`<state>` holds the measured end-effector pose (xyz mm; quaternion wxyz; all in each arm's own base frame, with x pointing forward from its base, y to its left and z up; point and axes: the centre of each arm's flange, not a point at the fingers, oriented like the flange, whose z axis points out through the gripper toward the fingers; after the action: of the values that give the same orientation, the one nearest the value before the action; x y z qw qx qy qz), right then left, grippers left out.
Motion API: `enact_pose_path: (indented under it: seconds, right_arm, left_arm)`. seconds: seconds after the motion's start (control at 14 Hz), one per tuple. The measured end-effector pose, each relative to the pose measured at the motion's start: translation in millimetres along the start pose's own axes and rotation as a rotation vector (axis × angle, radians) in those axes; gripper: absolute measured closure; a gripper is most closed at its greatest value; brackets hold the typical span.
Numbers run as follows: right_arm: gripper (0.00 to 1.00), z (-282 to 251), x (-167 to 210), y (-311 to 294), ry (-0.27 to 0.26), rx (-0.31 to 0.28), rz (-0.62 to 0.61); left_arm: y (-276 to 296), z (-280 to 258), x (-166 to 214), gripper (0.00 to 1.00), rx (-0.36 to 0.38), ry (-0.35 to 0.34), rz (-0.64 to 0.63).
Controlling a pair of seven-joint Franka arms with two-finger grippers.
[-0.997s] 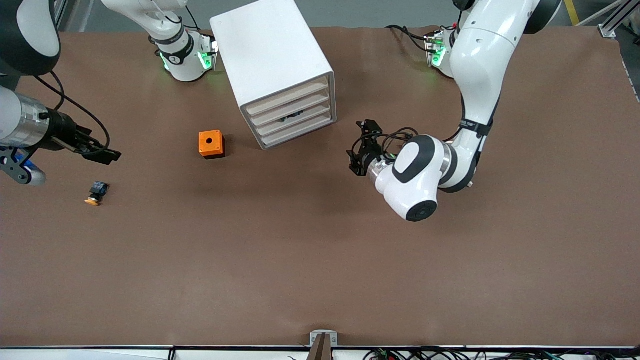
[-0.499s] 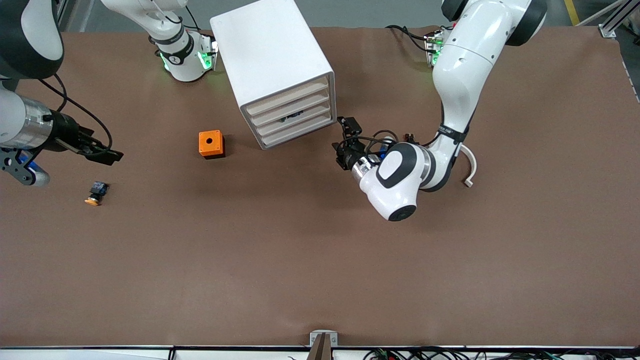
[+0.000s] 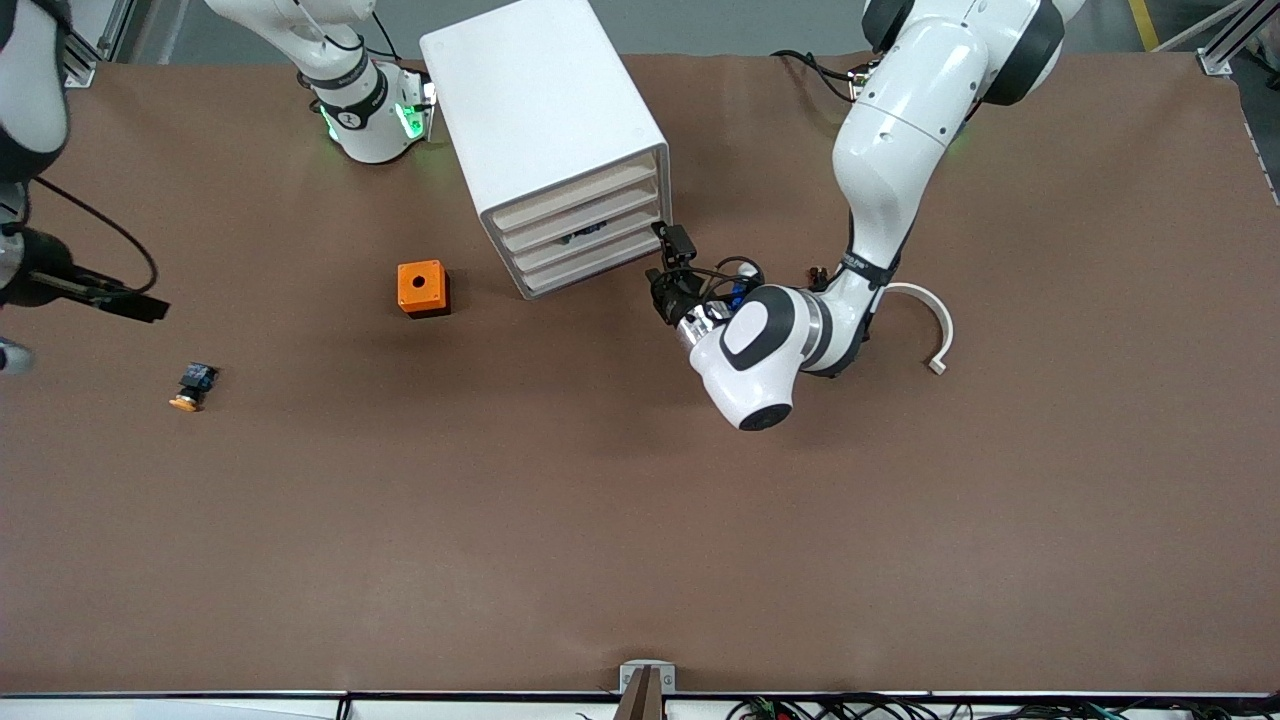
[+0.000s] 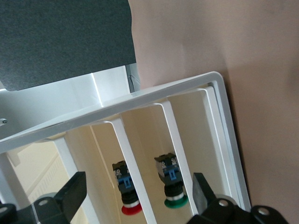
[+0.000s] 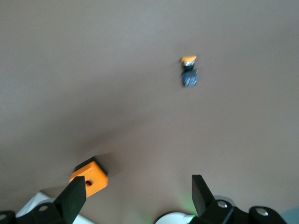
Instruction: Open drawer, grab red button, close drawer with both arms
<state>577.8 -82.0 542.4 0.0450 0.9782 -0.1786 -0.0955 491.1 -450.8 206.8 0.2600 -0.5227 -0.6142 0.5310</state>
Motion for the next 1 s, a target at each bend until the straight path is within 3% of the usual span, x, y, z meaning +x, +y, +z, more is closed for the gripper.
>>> enact_pose_path:
  seconds: [0.28,0.5,0.64,1.0]
  right_arm:
    - [0.00,56.6,26.8,45.6,0.040,0.018,-0.110]
    - [0.00,104.2,38.5,68.5,0.086,0.028,-0.144]
    - [0.00,142.9,40.9,74.6,0.125,0.032,-0.174]
    - [0.00,223.1,34.2,110.2,0.255,0.032,-0.224]
  left_arm:
    - [5.3,23.7,-2.6,0.04,0.048,0.030,-0.042]
    - [1.4,35.2,-6.3,0.30,0.090,0.041,-0.037]
    - [-1.3,41.2,-8.1,0.36,0.105,0.055,-0.034]
    - [4.0,59.6,-9.1,0.36,0.129,0.078,-0.052]
